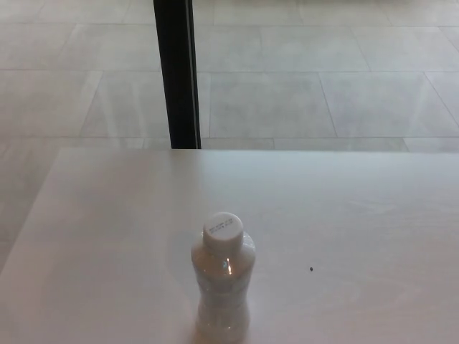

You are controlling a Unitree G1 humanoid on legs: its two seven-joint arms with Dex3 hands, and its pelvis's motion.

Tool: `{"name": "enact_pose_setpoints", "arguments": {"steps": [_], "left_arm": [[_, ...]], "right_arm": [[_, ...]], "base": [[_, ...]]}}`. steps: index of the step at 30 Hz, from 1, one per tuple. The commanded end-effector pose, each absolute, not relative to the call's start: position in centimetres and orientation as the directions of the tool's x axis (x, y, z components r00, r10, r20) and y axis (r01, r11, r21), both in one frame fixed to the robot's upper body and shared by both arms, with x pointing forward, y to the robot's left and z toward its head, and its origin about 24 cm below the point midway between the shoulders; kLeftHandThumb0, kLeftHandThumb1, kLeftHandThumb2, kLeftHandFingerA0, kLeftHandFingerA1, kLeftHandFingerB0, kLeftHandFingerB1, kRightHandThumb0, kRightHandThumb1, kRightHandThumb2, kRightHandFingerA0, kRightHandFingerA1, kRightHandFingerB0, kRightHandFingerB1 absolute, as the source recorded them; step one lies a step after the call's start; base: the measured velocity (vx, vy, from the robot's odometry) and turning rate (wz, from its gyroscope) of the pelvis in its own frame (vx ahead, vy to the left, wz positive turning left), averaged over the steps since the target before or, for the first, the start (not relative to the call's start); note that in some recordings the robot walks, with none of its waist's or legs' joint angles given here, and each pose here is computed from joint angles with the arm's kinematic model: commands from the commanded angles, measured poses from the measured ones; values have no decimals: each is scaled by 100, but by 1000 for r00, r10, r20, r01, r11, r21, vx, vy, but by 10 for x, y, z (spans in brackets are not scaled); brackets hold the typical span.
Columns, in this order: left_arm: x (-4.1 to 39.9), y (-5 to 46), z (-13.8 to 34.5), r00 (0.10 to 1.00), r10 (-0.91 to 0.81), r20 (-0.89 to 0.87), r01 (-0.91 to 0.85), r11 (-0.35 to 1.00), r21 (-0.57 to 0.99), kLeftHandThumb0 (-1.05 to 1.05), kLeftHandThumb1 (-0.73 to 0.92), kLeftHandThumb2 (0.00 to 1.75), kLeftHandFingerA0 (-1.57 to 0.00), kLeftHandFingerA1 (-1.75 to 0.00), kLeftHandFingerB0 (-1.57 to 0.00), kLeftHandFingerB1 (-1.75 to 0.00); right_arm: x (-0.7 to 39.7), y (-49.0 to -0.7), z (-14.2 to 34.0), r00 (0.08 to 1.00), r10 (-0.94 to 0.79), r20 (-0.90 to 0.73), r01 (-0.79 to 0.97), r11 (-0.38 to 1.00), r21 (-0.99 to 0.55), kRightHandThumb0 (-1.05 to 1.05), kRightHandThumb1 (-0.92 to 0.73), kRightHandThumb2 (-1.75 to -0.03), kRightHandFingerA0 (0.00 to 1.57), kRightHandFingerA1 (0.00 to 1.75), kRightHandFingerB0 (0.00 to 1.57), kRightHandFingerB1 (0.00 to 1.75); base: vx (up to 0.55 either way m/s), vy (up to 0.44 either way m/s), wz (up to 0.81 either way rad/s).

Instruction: The robot uses its left hand to to lift the bottle kept on the middle of the desk and tilts it towards its right hand. It then uses its right hand to rotate its cap to open it and places the bottle and cap back on the desk

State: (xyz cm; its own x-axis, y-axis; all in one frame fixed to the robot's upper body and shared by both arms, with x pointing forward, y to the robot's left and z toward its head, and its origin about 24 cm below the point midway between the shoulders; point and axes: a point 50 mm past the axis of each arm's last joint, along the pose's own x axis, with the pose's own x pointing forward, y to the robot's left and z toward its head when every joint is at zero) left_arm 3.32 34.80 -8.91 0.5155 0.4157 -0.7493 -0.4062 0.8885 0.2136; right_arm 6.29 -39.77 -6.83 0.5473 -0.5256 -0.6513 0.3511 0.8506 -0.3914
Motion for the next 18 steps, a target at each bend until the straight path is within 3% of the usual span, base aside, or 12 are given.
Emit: {"name": "enact_pose_setpoints", "arguments": {"steps": [1, 3, 4, 5, 9, 11, 12, 13, 14, 16, 17, 18], "left_arm": [[32, 357, -86, 550, 376, -745, -480, 873, 86, -65, 61, 59, -29, -39, -30, -31], [31, 359, -87, 550, 382, -743, -502, 862, 71, -65, 61, 58, -26, -37, -32, -32], [30, 360, -86, 563, 380, -734, -551, 834, 9, -69, 46, 81, -15, -46, -23, -44], [31, 361, -84, 570, 386, -725, -585, 811, -28, -64, 56, 57, -22, -37, -27, -31], [33, 367, -76, 581, 430, -691, -639, 767, -59, -68, 59, 58, -17, -35, -22, -30], [41, 378, -68, 603, 455, -655, -653, 754, -77, -74, 51, 86, -4, -36, -9, -39], [45, 379, -65, 611, 465, -641, -660, 746, -88, -71, 49, 84, -6, -30, -10, -35], [53, 383, -57, 630, 483, -608, -667, 737, -106, -72, 46, 85, -4, -26, -10, -35], [59, 387, -52, 651, 481, -587, -647, 757, -97, -72, 64, 59, -1, -27, -9, -25], [76, 394, -39, 714, 444, -541, -581, 807, -105, -74, 51, 87, 0, -16, -10, -30], [88, 398, -30, 747, 436, -502, -560, 820, -122, -65, 65, 60, 0, -18, -11, -25], [90, 399, -28, 755, 435, -491, -557, 821, -128, -65, 65, 60, 0, -18, -11, -25]], "right_arm": [[66, -411, -55, 614, -531, -584, 412, 847, -336, -69, -50, -88, 3, 33, 3, 23], [66, -410, -55, 624, -527, -577, 414, 849, -328, -67, -51, -90, 2, 29, 2, 25], [67, -410, -54, 628, -530, -570, 417, 848, -329, -69, -50, -89, 0, 38, 4, 24], [67, -410, -54, 627, -532, -570, 416, 846, -332, -76, -51, -88, 4, 38, 5, 20], [66, -412, -50, 637, -540, -550, 433, 841, -324, -72, -52, -92, 0, 40, 0, 25], [69, -422, -44, 624, -580, -523, 502, 811, -301, -82, -54, -90, 7, 25, 6, 15], [70, -424, -42, 616, -601, -510, 530, 794, -296, -73, -67, -61, 13, 46, 0, 21], [71, -428, -41, 591, -638, -494, 583, 761, -285, -80, -53, -92, 4, 47, 0, 21], [71, -430, -40, 580, -650, -491, 604, 748, -276, -82, -55, -90, 3, 28, 3, 16], [72, -432, -38, 583, -653, -483, 620, 742, -255, -77, -55, -91, 0, 28, 0, 19], [71, -432, -38, 584, -654, -481, 623, 741, -252, -75, -54, -92, 0, 28, 0, 20], [71, -432, -38, 584, -654, -482, 623, 741, -250, -75, -54, -92, 0, 28, 0, 20]], "base": [[0, 0, 0], [0, 0, 0], [0, 0, 0], [0, 0, 0], [0, 0, 0], [0, 0, 0], [0, 0, 0], [0, 0, 0], [0, 0, 0], [0, 0, 0], [0, 0, 0], [0, 0, 0]]}}
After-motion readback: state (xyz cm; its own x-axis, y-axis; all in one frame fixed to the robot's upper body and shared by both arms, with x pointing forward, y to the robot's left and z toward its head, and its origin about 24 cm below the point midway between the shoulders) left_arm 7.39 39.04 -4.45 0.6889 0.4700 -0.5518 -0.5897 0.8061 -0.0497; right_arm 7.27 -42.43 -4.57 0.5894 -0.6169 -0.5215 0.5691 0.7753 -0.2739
